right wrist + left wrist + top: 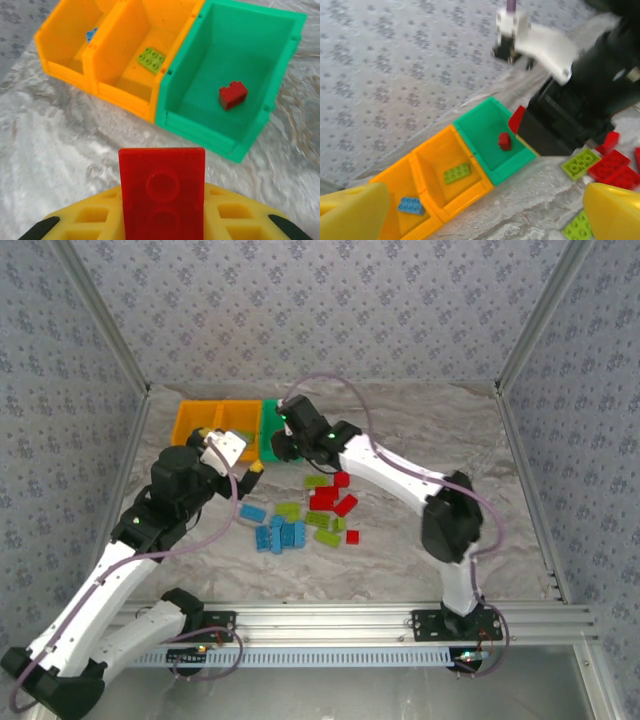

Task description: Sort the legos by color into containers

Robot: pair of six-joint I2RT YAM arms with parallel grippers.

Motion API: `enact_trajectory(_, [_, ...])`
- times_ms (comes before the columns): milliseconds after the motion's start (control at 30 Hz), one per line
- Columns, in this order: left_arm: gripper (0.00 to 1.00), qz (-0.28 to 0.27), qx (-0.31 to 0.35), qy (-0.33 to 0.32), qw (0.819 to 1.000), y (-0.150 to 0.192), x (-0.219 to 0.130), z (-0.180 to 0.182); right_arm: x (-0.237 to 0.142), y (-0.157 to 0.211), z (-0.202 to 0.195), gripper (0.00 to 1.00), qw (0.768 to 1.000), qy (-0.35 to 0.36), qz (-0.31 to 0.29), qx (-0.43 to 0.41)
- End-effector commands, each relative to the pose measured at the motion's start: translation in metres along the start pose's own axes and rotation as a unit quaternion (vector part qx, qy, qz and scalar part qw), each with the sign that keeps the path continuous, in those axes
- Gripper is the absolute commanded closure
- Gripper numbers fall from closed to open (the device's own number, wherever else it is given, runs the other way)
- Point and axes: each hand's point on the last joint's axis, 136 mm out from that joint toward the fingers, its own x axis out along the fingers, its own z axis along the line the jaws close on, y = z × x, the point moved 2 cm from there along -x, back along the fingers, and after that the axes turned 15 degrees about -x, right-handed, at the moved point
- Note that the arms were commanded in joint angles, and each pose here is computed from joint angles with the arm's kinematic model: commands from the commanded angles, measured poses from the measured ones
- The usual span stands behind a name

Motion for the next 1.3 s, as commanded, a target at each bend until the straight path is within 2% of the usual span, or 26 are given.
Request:
enact_trajectory(0, [0.01,-0.021,-0.052,-0.012,0.998,-0.008,0.006,0.01,0.044,0.003,-0.018,0.73,0.998,0.047,0.025,-0.035])
enact_trajectory(200, [0.01,0.011,-0.057,-0.006,0.998,0.003,0.019,0.008,0.093,-0.008,-0.041,0.64,0.993,0.099,0.046,-0.042])
enact_trajectory(400, [0.01,0.038,-0.099,-0.028,0.994,0.007,0.03,0.02,0.109,-0.014,-0.044,0.41,0.992,0.104,0.055,-0.039])
enact_trajectory(533, [0.01,0.054,-0.115,-0.047,0.991,0.012,0.036,0.029,0.087,-0.014,-0.038,0.4,0.992,0.089,0.076,-0.046])
enact_trajectory(667, [0.01,0.077,-0.138,-0.086,0.984,0.018,0.043,0.04,0.041,-0.019,-0.027,0.39,0.987,0.077,0.094,-0.104])
enact_trajectory(833, [0.01,0.1,-0.198,-0.114,0.968,0.026,0.049,0.046,-0.015,0.011,-0.017,0.34,0.96,0.056,0.189,-0.196])
enact_trajectory(900, [0.02,0.12,-0.253,-0.119,0.953,0.036,0.052,0.043,-0.03,0.023,-0.017,0.31,0.949,0.046,0.229,-0.21])
enact_trajectory(967, [0.03,0.158,-0.323,-0.116,0.926,0.059,0.058,0.034,-0.045,0.041,-0.011,0.25,0.934,0.012,0.273,-0.229])
enact_trajectory(1000, [0.03,0.177,-0.358,-0.121,0.909,0.071,0.06,0.031,-0.054,0.048,-0.009,0.22,0.927,-0.003,0.289,-0.241])
enact_trajectory(1133, [0.1,0.276,-0.484,-0.156,0.815,0.129,0.062,0.012,-0.088,0.095,-0.009,0.06,0.886,-0.031,0.363,-0.287])
enact_trajectory(1167, [0.1,0.293,-0.508,-0.16,0.794,0.141,0.063,0.007,-0.097,0.104,-0.009,0.02,0.881,-0.033,0.37,-0.292])
enact_trajectory(1267, [0.1,0.306,-0.566,-0.171,0.746,0.167,0.067,-0.005,-0.123,0.123,-0.013,0.0,0.88,-0.039,0.38,-0.282])
